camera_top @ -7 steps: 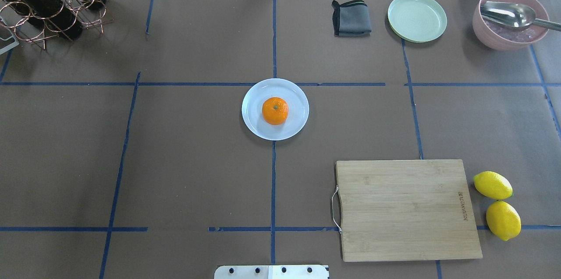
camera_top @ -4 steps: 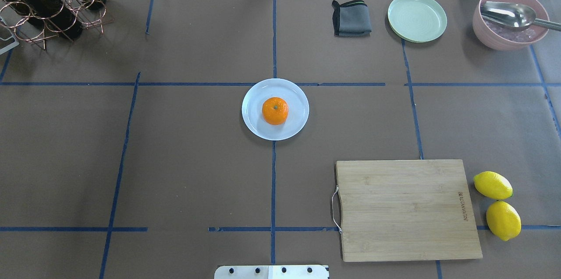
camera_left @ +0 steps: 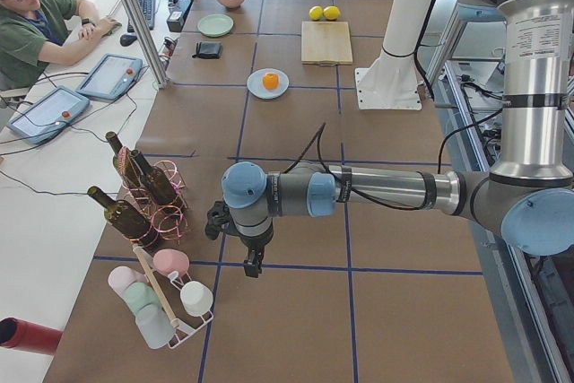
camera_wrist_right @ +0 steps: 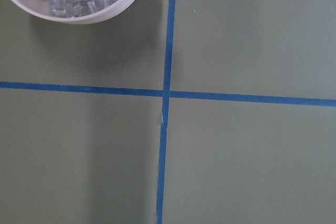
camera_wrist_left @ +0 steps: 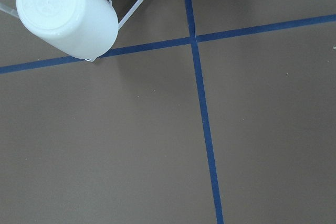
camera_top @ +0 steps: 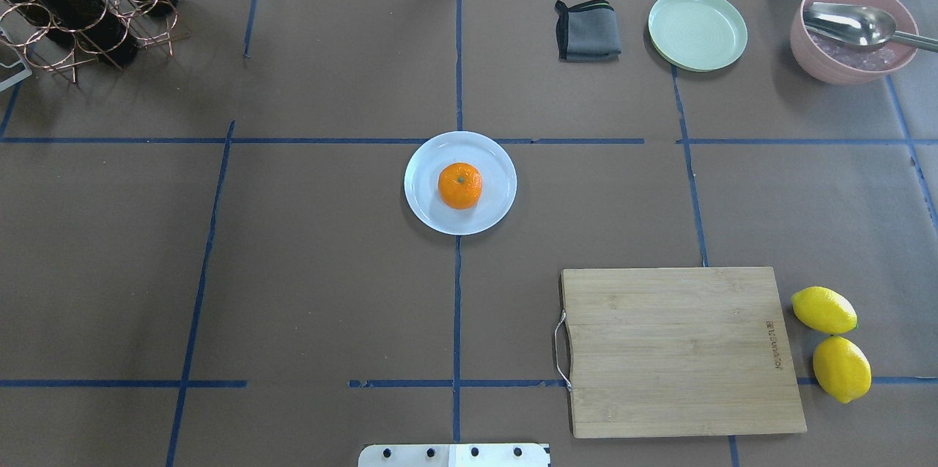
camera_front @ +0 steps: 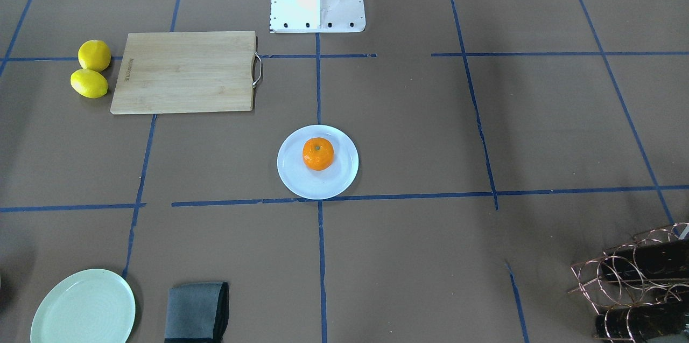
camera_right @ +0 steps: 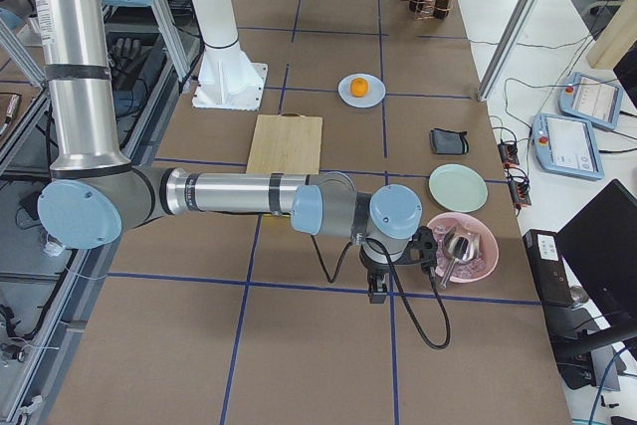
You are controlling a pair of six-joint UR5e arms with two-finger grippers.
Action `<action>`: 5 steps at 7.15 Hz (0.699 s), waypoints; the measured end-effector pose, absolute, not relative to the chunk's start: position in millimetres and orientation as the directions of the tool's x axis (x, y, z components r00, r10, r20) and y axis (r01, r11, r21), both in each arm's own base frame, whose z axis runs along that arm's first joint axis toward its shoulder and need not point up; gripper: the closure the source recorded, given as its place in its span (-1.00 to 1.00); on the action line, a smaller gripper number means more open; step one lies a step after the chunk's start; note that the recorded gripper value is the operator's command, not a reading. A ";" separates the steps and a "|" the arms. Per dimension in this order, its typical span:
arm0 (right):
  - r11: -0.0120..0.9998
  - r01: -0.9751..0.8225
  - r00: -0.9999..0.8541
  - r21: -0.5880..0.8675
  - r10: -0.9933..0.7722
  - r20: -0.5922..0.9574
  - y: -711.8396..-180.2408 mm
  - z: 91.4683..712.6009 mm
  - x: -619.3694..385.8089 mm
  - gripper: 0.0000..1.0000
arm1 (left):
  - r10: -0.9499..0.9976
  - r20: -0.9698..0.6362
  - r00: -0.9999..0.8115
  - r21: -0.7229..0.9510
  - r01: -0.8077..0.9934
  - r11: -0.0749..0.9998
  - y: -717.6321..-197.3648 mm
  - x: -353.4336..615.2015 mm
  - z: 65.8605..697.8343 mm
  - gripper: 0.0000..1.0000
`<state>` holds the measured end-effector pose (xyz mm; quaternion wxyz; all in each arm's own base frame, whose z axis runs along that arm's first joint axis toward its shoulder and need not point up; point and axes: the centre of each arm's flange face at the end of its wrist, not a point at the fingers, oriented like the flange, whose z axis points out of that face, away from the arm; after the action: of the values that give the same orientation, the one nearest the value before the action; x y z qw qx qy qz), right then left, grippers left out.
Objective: Pick orange to plate
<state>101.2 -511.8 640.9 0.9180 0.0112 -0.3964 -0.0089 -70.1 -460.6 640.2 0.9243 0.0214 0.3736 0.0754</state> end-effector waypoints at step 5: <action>1.000 -0.020 0.695 0.003 0.012 0.719 -512.2 640.2 102.2 -1.00 | 0.152 -0.687 0.710 0.091 -0.124 0.988 -460.4 -70.2 642.4 -1.00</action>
<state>102.2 -512.2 640.2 0.9207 0.0052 -0.3902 0.0089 -70.2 -460.4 642.4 0.9245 0.0193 0.3733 0.0746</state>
